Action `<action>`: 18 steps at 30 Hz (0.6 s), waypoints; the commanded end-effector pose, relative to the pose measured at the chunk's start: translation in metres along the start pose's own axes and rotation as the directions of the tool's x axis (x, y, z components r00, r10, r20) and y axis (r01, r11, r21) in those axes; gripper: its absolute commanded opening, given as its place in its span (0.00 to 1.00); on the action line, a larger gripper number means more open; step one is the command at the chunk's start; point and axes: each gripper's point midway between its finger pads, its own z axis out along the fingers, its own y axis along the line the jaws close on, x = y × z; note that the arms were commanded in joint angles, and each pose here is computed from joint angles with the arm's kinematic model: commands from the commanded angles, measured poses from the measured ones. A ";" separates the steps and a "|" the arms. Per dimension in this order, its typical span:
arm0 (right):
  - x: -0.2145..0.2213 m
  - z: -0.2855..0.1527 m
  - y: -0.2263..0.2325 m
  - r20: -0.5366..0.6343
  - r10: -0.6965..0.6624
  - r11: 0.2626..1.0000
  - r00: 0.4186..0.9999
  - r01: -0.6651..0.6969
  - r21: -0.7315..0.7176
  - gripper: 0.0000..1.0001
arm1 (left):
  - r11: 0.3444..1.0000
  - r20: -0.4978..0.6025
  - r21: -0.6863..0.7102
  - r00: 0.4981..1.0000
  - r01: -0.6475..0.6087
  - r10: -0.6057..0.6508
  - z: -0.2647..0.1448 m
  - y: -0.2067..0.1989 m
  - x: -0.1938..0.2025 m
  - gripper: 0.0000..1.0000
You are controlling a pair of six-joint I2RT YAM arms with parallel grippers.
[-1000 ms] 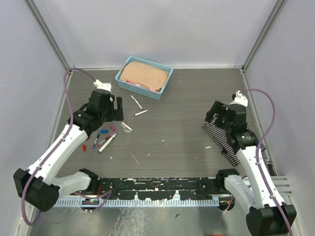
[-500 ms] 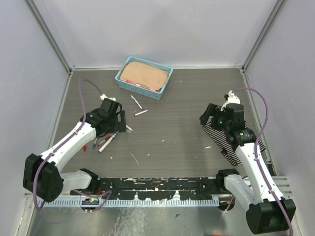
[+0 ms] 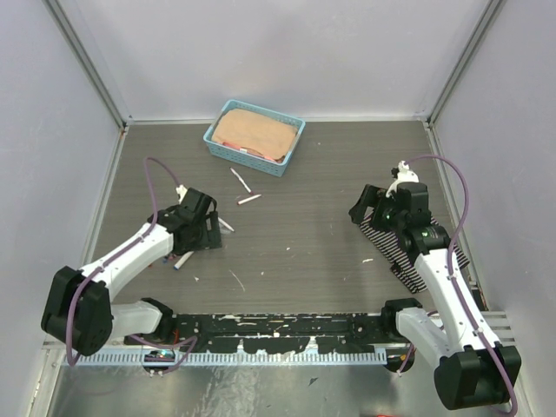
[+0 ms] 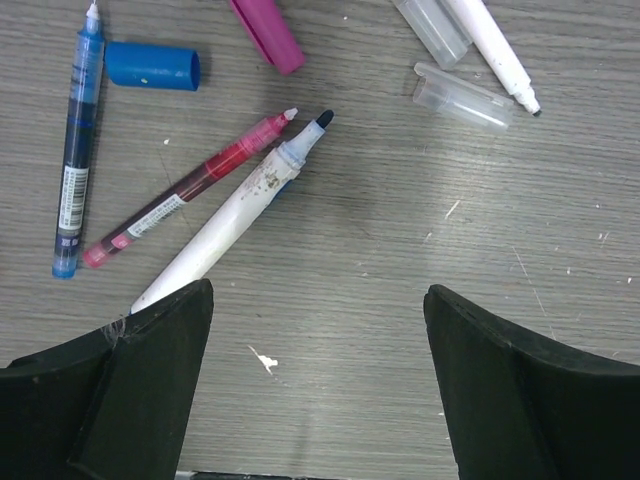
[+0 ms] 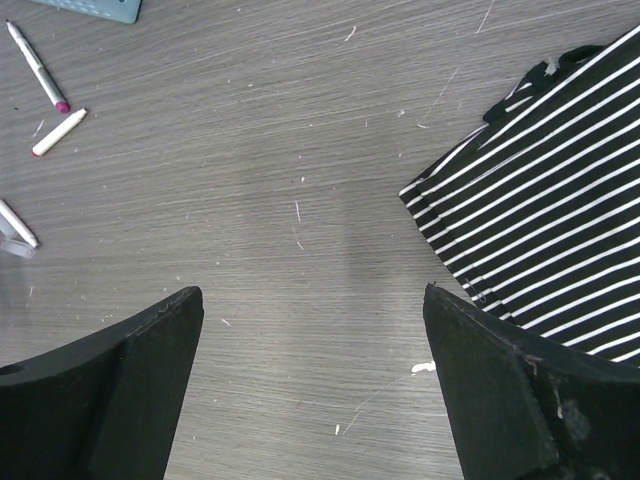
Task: Insert the pens into the pen caps
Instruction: Pick up the pen from the center of the board.
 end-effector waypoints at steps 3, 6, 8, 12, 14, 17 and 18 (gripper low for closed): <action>-0.018 -0.006 0.015 0.033 -0.029 0.998 0.999 0.031 -0.063 0.95 | 0.999 -0.014 -0.018 1.000 -0.029 0.028 0.015 -0.001 -0.002 0.85; -0.016 -0.007 0.016 0.028 -0.030 0.997 0.999 0.032 -0.070 0.95 | 0.998 -0.002 -0.053 0.999 -0.038 0.038 0.019 0.004 -0.005 0.80; -0.016 -0.008 0.016 0.026 -0.030 0.997 0.999 0.032 -0.071 0.95 | 0.998 0.000 -0.065 1.000 -0.025 0.025 0.021 0.007 -0.008 0.79; -0.014 -0.007 0.017 0.020 -0.031 0.997 0.999 0.032 -0.077 0.95 | 0.997 -0.003 -0.073 1.000 0.008 -0.008 0.023 0.013 -0.012 0.79; -0.013 -0.007 0.017 0.018 -0.030 0.997 0.999 0.031 -0.078 0.95 | 0.998 -0.012 -0.066 1.000 0.022 -0.022 0.024 0.015 -0.011 0.79; -0.012 -0.006 0.016 0.012 -0.029 0.997 1.000 0.030 -0.077 0.95 | 0.998 -0.032 -0.055 0.999 0.030 -0.032 0.026 0.017 -0.008 0.78; -0.012 -0.006 0.017 0.010 -0.029 0.996 1.000 0.029 -0.080 0.95 | 0.998 -0.040 -0.059 0.999 0.031 -0.033 0.026 0.018 -0.007 0.78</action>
